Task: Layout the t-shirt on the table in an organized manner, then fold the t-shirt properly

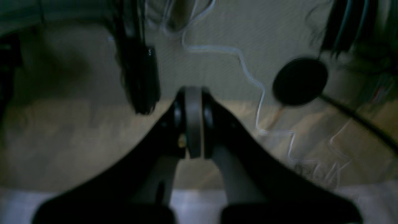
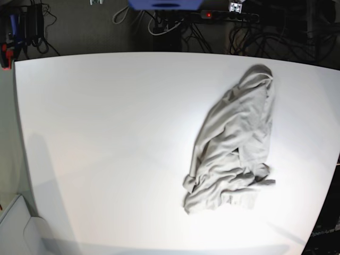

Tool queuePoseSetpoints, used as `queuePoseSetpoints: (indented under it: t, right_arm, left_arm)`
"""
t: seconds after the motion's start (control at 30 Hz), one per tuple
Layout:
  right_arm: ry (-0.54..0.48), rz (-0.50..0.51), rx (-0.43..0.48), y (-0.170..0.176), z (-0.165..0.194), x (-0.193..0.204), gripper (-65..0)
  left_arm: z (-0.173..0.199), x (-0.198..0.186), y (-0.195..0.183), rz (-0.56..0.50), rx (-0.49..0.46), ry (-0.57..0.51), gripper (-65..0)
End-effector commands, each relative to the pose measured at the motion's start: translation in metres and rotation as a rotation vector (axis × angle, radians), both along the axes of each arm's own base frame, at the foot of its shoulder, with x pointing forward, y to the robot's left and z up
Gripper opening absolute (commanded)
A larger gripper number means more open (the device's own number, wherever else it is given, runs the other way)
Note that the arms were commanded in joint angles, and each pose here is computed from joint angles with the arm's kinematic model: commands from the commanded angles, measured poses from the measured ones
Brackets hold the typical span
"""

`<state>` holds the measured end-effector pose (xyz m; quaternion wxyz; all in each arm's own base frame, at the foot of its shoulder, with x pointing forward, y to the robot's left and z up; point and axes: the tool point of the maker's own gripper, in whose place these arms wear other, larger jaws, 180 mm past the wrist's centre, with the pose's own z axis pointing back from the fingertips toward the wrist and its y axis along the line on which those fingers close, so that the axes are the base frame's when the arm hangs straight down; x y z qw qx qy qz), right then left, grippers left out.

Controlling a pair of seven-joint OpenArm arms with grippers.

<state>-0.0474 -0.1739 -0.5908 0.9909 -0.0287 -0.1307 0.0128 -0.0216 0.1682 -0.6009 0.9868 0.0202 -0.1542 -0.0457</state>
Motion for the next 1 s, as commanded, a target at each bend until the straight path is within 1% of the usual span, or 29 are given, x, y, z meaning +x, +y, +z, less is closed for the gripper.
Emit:
queuePoseSetpoints:
  t: [0.0, 0.1, 0.2, 0.3, 0.43, 0.63, 0.67, 0.83, 0.97]
  right_arm:
    - [-0.038, 0.008, 0.033, 0.005, 0.009, 0.004, -65.0]
    - [-0.119, -0.053, 0.084, 0.0, 0.031, 0.021, -65.0]
    - [-0.181, -0.083, 0.098, -0.005, 0.048, 0.035, -65.0]
    - [-0.223, -0.051, 0.087, -0.011, 0.064, 0.043, -65.0]
    - [-0.306, -0.02, 0.09, -0.006, 0.095, 0.06, -65.0]
    - [-0.435, 0.025, 0.094, 0.002, 0.146, 0.087, -65.0]
    - [-0.454, 0.033, 0.095, 0.003, 0.155, 0.09, -65.0]
    - [-0.541, 0.066, 0.102, 0.012, 0.197, 0.105, -65.0]
    - [-0.614, 0.082, 0.077, 0.007, 0.227, 0.121, -65.0]
  left_arm:
    - [0.009, 0.001, -0.001, -0.004, -0.003, -0.035, -64.8]
    - [0.03, 0.012, 0.002, -0.021, 0.0, -0.103, -64.8]
    - [0.052, 0.025, 0.008, -0.005, 0.011, -0.172, -64.8]
    - [0.072, 0.037, 0.019, 0.012, 0.029, -0.232, -64.8]
    - [0.098, 0.045, 0.026, 0.019, 0.045, -0.293, -64.8]
    - [0.138, 0.064, 0.017, 0.0, 0.03, -0.394, -64.8]
    - [0.147, 0.068, 0.014, -0.001, 0.022, -0.415, -64.8]
    - [0.182, 0.079, 0.011, 0.074, -0.052, -0.488, -64.8]
    - [0.206, 0.089, 0.012, 0.074, -0.101, -0.531, -64.8]
